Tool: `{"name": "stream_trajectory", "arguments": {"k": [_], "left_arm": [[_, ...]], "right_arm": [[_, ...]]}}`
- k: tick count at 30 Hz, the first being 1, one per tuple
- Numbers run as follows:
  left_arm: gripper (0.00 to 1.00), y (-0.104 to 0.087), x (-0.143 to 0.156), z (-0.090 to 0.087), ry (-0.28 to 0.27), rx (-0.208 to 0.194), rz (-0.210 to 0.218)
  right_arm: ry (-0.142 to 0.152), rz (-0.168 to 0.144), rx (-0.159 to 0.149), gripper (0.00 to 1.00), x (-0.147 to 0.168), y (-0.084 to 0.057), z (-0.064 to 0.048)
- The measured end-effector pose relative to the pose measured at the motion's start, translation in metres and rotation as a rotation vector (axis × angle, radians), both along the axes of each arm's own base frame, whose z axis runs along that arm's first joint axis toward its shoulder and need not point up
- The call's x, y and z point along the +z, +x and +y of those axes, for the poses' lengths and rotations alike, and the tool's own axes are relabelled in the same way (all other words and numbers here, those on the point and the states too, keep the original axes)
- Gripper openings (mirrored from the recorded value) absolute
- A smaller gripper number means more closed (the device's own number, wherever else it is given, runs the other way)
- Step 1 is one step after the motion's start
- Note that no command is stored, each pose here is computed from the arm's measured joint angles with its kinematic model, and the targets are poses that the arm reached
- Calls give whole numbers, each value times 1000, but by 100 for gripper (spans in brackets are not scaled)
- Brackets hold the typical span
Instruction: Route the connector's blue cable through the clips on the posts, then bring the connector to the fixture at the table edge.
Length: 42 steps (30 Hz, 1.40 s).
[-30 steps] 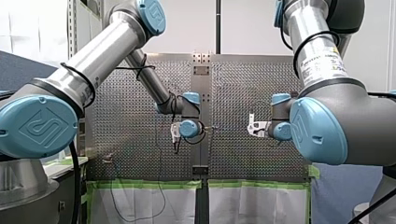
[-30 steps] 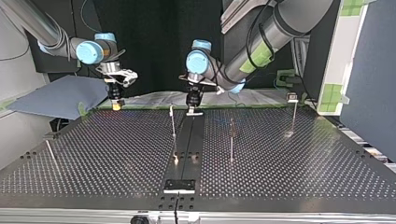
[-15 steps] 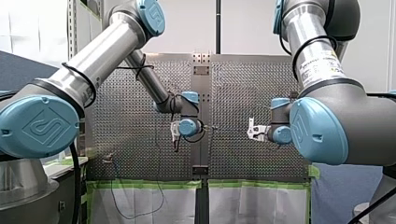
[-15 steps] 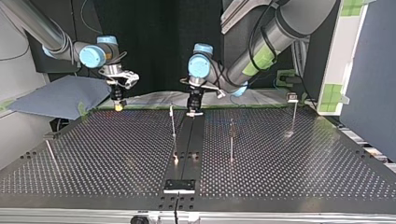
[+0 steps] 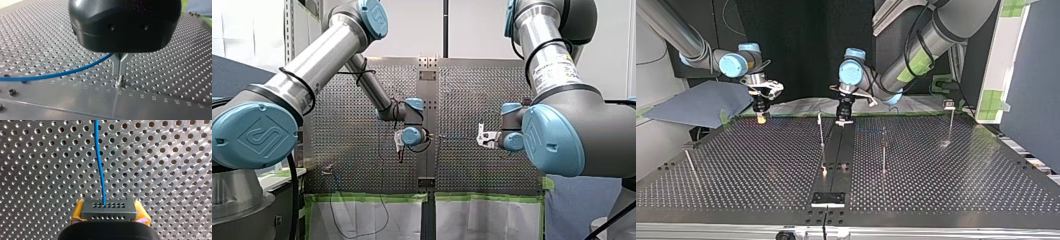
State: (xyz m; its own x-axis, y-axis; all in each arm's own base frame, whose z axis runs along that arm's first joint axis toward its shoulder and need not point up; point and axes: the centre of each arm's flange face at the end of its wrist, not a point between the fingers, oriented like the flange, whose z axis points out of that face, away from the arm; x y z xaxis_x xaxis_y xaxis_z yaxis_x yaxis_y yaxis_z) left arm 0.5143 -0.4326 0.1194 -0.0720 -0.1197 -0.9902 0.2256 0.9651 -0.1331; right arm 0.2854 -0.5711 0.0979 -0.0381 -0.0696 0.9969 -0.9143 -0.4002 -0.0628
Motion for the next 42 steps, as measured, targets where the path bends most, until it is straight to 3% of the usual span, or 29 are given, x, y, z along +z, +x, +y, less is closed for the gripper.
{"name": "stream_trajectory", "arguments": {"k": [12,25,34,36,38,39,41,42], "left_arm": [[3,11,-23,-8,4,-14,30],[3,28,-16,-8,-9,-1,18],[3,35,-11,-7,-6,-2,12],[5,35,-10,-8,-6,-5,14],[20,35,-10,-8,-5,-6,15],[20,35,-10,-8,-4,-7,16],[37,35,-10,-8,-2,-8,16],[37,34,-10,-9,2,-10,16]], "right_arm": [[-4,3,-4,0,7,1,-9],[-17,-1,-25,0,15,-4,-23],[-19,-2,-26,0,17,-4,-26],[-19,-1,-25,0,17,-4,-26],[-17,0,-23,0,17,-3,-26],[-17,0,-22,0,17,-3,-25],[-16,1,-21,0,17,-2,-25],[-16,1,-20,0,17,-2,-25]]}}
